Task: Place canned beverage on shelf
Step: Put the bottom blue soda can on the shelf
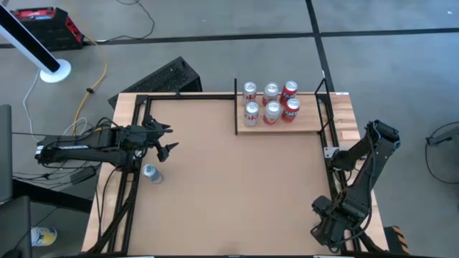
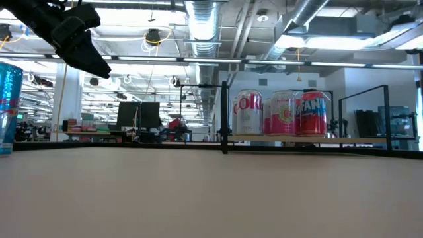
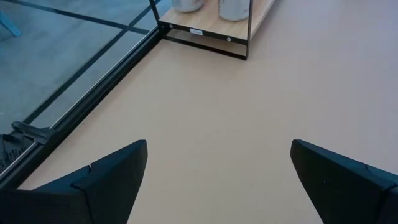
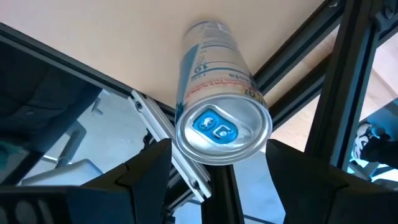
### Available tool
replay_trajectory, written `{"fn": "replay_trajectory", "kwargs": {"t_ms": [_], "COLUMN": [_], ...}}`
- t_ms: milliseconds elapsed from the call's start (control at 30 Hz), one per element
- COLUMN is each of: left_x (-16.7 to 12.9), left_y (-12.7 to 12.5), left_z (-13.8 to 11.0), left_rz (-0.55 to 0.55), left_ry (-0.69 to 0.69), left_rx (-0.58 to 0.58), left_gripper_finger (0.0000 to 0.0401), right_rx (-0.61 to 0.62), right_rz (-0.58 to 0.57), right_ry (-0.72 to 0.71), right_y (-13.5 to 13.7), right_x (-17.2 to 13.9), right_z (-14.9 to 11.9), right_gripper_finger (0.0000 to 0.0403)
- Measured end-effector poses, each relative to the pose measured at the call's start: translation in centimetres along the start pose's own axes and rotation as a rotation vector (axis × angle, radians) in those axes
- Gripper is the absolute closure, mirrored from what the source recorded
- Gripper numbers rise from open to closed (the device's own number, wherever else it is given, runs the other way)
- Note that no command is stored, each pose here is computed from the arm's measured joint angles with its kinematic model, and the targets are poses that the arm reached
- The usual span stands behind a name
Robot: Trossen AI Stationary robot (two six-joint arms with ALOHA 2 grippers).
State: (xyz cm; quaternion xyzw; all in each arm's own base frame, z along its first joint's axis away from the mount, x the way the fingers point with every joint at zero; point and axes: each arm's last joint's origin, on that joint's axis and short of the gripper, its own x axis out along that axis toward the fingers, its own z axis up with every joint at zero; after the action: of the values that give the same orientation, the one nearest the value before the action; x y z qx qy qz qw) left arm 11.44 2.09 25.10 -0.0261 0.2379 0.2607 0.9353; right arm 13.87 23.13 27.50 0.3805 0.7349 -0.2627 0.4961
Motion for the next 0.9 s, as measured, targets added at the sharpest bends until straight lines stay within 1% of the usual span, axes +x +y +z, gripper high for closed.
{"fn": "replay_trajectory", "kwargs": {"t_ms": [200,500,600,667,800,900], "left_x": [0.0,0.0,0.0,0.0,0.0,0.0], "left_y": [0.0,0.0,0.0,0.0,0.0,0.0], "left_z": [0.0,0.0,0.0,0.0,0.0,0.0], "left_rz": [0.000,0.000,-0.001,0.000,-0.001,-0.001], "left_ry": [0.000,0.000,0.000,0.000,0.000,0.000], "left_rx": [0.000,0.000,0.000,0.001,0.001,0.000], "left_gripper_finger": [0.0019,0.0019,0.0019,0.0019,0.0019,0.0019], "right_rx": [0.009,0.008,0.007,-0.001,-0.055,-0.052], "right_rz": [-0.022,-0.015,-0.015,-0.005,0.002,0.006], "right_ry": [-0.011,-0.023,-0.021,-0.012,-0.006,-0.008], "right_y": [-0.2,-0.2,-0.2,-0.2,-0.1,0.1], "right_x": [0.0,0.0,0.5,1.0,1.4,1.3], "right_z": [0.1,0.1,0.3,0.5,0.7,1.1], "right_gripper_finger": [0.0116,0.0116,0.0116,0.0116,0.0116,0.0116]}}
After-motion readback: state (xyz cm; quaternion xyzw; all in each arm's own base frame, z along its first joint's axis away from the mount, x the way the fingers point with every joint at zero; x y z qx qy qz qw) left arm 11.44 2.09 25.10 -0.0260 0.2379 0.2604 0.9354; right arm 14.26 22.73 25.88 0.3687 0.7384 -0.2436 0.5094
